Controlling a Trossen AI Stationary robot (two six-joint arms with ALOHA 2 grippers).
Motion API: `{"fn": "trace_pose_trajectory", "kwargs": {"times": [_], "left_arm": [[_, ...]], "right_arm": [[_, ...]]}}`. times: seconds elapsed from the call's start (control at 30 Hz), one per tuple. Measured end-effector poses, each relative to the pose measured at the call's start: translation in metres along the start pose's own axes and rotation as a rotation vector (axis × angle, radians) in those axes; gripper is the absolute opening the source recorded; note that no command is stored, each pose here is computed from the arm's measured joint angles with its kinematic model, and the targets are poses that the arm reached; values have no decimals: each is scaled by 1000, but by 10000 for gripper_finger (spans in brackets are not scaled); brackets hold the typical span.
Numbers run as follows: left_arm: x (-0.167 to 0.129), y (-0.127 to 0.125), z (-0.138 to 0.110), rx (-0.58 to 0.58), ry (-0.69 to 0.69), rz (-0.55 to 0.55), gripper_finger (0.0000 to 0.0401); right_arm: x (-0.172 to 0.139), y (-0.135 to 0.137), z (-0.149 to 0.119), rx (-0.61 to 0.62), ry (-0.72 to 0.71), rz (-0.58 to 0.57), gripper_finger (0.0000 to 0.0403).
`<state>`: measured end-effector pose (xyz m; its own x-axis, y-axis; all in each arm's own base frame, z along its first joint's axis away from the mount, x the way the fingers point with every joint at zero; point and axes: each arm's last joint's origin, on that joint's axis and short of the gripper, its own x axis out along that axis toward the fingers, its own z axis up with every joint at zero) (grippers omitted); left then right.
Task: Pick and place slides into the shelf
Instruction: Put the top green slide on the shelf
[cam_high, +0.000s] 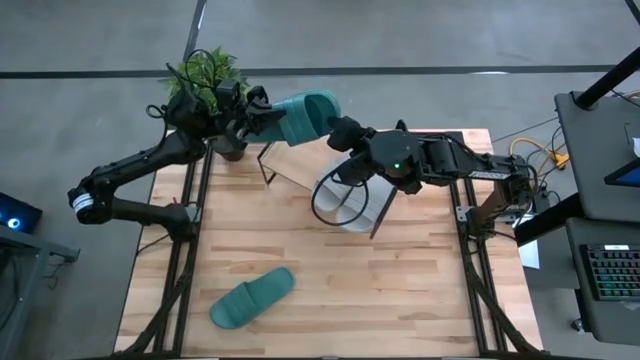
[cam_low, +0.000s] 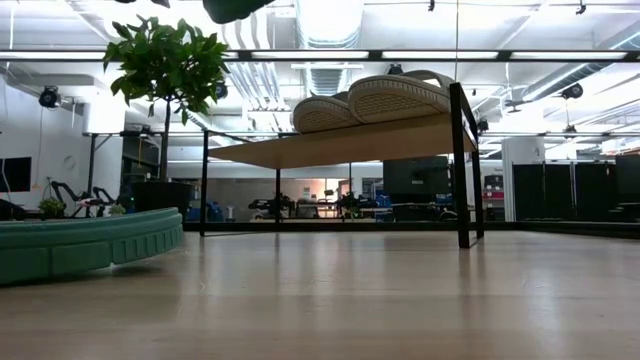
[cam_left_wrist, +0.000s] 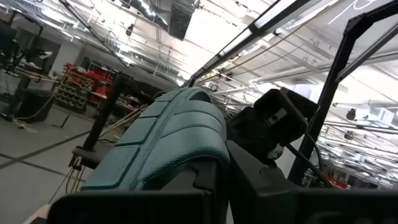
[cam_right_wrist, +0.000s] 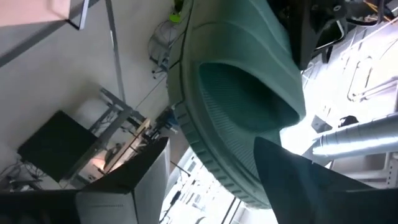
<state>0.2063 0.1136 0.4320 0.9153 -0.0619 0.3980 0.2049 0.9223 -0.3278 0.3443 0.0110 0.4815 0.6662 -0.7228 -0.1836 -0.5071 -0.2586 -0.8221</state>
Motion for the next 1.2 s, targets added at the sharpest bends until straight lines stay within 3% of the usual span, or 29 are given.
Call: {"fn": "trace_pose_trajectory", "kwargs": {"times": [0.4,0.57,0.77,0.9,1.07,1.2], "left_arm": [[0,-1,0,-40,18,-42,0],[1,-1,0,-40,22,-44,0],[1,0,0,-40,24,-38,0],[1,0,0,-35,22,-39,1],[1,-1,0,61,24,-49,32],[0,-3,0,212,28,-68,77]], "right_arm": [[9,-7,5,71,-28,-72,206],[10,-7,5,138,-31,-68,151],[10,-6,5,187,-42,-65,37],[10,-7,2,228,-42,-69,35],[8,-6,-5,274,-39,-66,35],[4,-1,-17,330,-38,-35,35]]}}
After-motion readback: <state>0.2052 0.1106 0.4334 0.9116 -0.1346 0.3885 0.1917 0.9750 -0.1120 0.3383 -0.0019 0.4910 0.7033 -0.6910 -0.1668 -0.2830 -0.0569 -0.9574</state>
